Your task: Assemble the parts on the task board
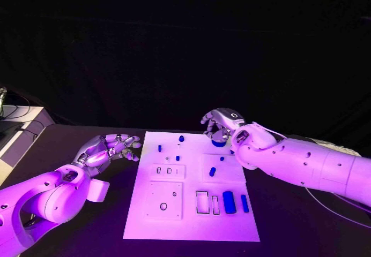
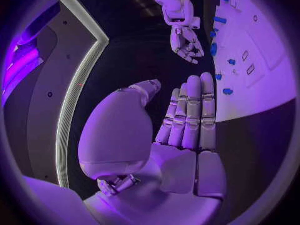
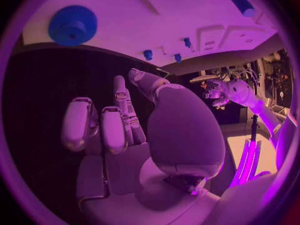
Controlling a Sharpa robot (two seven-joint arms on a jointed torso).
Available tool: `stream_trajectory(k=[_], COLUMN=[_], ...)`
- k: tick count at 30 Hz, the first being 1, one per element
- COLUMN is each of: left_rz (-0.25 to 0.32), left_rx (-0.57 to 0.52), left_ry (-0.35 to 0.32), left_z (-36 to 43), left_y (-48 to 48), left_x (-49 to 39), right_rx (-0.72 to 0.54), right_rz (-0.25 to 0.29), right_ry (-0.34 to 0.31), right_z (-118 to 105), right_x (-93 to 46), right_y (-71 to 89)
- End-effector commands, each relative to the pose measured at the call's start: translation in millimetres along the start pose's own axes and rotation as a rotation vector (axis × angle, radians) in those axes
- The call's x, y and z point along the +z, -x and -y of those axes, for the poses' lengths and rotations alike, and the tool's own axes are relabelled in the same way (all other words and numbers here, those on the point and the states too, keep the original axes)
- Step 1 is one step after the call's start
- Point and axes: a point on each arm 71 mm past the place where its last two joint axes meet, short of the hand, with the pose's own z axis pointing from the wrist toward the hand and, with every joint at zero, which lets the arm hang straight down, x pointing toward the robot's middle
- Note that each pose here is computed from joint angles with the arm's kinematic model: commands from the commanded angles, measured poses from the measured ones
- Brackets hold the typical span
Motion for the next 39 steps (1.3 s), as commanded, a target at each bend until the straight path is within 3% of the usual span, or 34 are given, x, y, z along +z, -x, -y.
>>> stream_trajectory(k=[1, 10, 19, 31, 39], left_rz=[-0.021, -0.02, -0.02, -0.018, -0.019], left_rx=[0.001, 0.01, 0.01, 0.012, 0.013], left_ry=[-0.013, -0.014, -0.011, -0.008, -0.007], left_z=[1.5, 0.7, -1.3, -2.4, -2.5], left_y=[-1.4, -0.4, -0.1, 0.8, 1.0], left_x=[-0.1, 0.3, 0.7, 0.9, 0.8], right_rx=[0.142, 0.181, 0.178, 0.185, 0.19], right_rz=[-0.144, -0.238, -0.25, -0.236, -0.255], right_ry=[-0.128, -0.239, -0.305, -0.323, -0.316], right_z=[17.9, 51.4, 61.7, 60.8, 55.8], right_x=[-7.4, -20.3, -18.7, -12.8, -10.2], right_y=[-2.2, 3.4, -1.9, -8.5, -15.0])
